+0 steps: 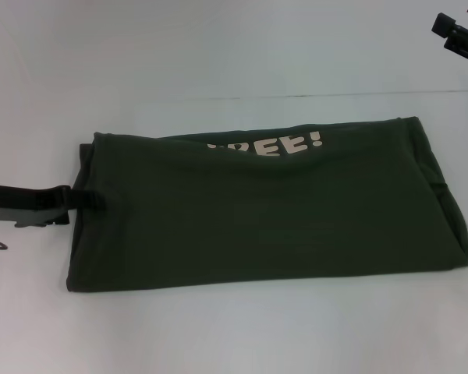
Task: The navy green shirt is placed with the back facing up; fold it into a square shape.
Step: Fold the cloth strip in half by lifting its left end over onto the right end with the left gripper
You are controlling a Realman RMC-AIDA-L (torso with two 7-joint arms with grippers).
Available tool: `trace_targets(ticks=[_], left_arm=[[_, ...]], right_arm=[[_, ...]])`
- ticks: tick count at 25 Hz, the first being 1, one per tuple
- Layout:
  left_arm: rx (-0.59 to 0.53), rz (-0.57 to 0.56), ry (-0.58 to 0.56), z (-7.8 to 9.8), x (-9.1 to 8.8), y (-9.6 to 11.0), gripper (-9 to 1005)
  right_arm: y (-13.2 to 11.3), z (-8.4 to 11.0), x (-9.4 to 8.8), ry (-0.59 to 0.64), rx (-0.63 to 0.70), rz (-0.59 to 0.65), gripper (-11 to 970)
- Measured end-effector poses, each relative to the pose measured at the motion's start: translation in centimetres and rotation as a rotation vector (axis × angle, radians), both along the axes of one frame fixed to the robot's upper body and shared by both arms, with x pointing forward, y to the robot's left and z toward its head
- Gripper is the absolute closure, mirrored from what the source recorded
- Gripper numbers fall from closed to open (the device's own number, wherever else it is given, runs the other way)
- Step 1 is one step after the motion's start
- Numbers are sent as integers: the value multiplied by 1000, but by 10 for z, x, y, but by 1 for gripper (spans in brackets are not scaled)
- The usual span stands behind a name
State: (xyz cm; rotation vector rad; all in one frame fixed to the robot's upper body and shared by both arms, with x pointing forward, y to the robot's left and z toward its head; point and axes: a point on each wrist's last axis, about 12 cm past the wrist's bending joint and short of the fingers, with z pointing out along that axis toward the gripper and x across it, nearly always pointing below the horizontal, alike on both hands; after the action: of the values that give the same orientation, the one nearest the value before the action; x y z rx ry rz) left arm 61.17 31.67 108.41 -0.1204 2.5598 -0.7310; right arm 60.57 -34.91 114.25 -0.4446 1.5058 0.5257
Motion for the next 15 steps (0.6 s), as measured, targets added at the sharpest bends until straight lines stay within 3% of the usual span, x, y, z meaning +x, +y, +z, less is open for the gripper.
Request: trace_targets(ticks=[15], left_arm=[[-10,-18,10,-1,0,-5,150]], right_arm=[[0,1,0,-1,-1,1,134]])
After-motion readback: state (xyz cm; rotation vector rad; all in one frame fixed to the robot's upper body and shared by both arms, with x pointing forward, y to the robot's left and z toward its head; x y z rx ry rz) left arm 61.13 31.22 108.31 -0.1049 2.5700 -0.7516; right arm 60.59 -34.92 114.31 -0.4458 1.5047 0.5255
